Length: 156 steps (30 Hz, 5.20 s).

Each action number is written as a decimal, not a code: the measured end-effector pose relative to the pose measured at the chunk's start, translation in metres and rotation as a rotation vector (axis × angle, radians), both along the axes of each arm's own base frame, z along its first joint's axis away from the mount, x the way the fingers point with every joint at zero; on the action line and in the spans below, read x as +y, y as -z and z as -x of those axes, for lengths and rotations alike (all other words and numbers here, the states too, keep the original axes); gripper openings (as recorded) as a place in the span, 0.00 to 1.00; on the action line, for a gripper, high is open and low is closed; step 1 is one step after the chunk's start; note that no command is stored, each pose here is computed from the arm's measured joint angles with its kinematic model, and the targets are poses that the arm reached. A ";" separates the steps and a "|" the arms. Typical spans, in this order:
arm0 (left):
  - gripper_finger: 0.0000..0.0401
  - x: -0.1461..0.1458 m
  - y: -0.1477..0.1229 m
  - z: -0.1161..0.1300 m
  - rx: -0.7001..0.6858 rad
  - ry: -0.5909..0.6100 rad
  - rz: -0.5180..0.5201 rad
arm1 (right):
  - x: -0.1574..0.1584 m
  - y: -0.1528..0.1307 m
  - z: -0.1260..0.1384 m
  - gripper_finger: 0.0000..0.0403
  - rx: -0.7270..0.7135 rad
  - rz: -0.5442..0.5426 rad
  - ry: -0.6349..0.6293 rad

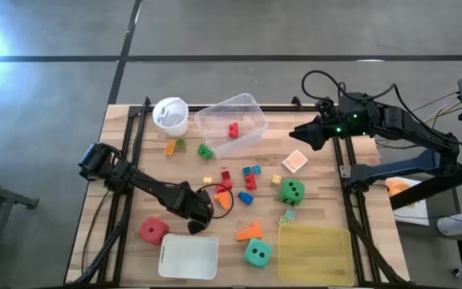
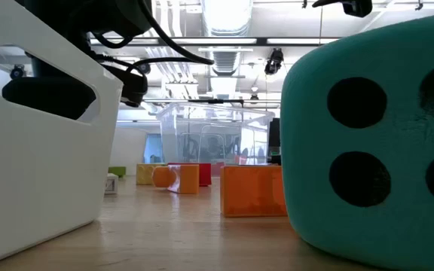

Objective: Pick & Place Toys
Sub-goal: Put the blue deck of cards into the white bin

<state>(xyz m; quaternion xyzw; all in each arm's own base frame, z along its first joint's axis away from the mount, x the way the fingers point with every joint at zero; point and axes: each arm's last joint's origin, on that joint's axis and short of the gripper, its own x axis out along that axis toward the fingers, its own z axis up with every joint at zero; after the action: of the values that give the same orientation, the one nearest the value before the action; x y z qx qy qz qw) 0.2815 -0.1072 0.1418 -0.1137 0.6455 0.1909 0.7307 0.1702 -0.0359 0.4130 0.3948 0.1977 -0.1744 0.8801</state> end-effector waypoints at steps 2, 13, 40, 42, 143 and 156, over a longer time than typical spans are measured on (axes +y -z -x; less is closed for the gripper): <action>0.99 0.000 0.000 0.000 0.000 -0.001 0.000 | 0.000 0.000 0.000 0.62 0.000 0.000 0.000; 0.99 0.000 0.000 0.000 -0.001 -0.009 0.002 | 0.000 0.000 0.000 0.62 0.001 0.004 -0.003; 0.75 0.001 0.015 0.007 -0.004 0.000 0.080 | 0.001 0.000 0.000 0.62 0.001 0.001 -0.031; 0.75 0.001 0.015 0.007 -0.005 0.002 0.080 | 0.001 0.000 0.000 0.62 0.001 0.004 -0.033; 0.75 -0.126 -0.040 0.015 -0.110 0.408 0.143 | 0.001 0.000 -0.001 0.62 0.001 -0.001 -0.057; 0.75 -0.120 -0.026 0.019 -0.094 0.406 0.144 | 0.001 0.000 -0.001 0.62 0.001 -0.001 -0.058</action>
<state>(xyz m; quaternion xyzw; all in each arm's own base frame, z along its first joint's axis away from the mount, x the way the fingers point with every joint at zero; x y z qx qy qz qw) 0.2626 -0.2275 0.1673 -0.0420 0.6322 -0.0121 0.7736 0.1707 -0.0344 0.4126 0.3894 0.2098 -0.1487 0.8845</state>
